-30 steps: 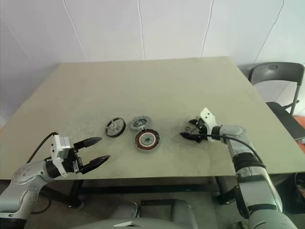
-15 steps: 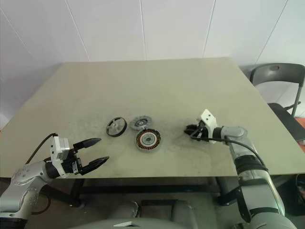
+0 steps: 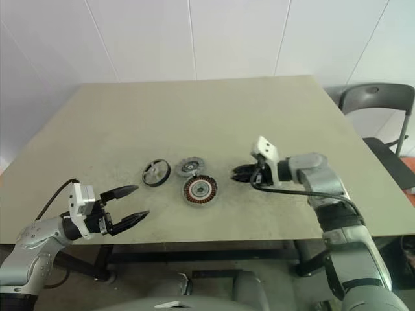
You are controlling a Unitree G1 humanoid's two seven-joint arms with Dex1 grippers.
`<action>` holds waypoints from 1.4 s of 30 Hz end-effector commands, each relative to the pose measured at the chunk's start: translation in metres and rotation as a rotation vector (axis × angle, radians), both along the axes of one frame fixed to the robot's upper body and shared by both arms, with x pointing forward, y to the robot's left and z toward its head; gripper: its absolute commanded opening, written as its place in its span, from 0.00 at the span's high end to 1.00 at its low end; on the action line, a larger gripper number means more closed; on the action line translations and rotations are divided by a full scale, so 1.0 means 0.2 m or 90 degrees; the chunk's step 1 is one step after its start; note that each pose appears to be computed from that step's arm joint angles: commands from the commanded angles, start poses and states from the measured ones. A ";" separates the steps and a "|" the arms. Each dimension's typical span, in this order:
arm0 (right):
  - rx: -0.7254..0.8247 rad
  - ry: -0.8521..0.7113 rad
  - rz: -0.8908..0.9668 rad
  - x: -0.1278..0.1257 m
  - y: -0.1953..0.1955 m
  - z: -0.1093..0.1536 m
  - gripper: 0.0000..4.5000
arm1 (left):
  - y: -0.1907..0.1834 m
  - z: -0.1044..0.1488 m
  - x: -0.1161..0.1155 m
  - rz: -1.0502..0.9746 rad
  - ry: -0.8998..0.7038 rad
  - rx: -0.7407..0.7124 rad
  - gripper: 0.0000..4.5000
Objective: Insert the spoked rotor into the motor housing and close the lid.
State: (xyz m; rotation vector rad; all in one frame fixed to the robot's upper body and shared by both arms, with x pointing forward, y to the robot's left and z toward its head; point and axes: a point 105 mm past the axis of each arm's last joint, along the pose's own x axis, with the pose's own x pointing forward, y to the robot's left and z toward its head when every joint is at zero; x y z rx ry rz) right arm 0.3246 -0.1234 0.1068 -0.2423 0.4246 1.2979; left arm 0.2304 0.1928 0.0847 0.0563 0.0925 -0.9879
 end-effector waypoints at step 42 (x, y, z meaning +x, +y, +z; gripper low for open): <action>-0.013 0.067 0.080 -0.01 0.40 -0.13 0.85 | -0.13 0.15 0.01 -0.037 -0.030 0.014 0.00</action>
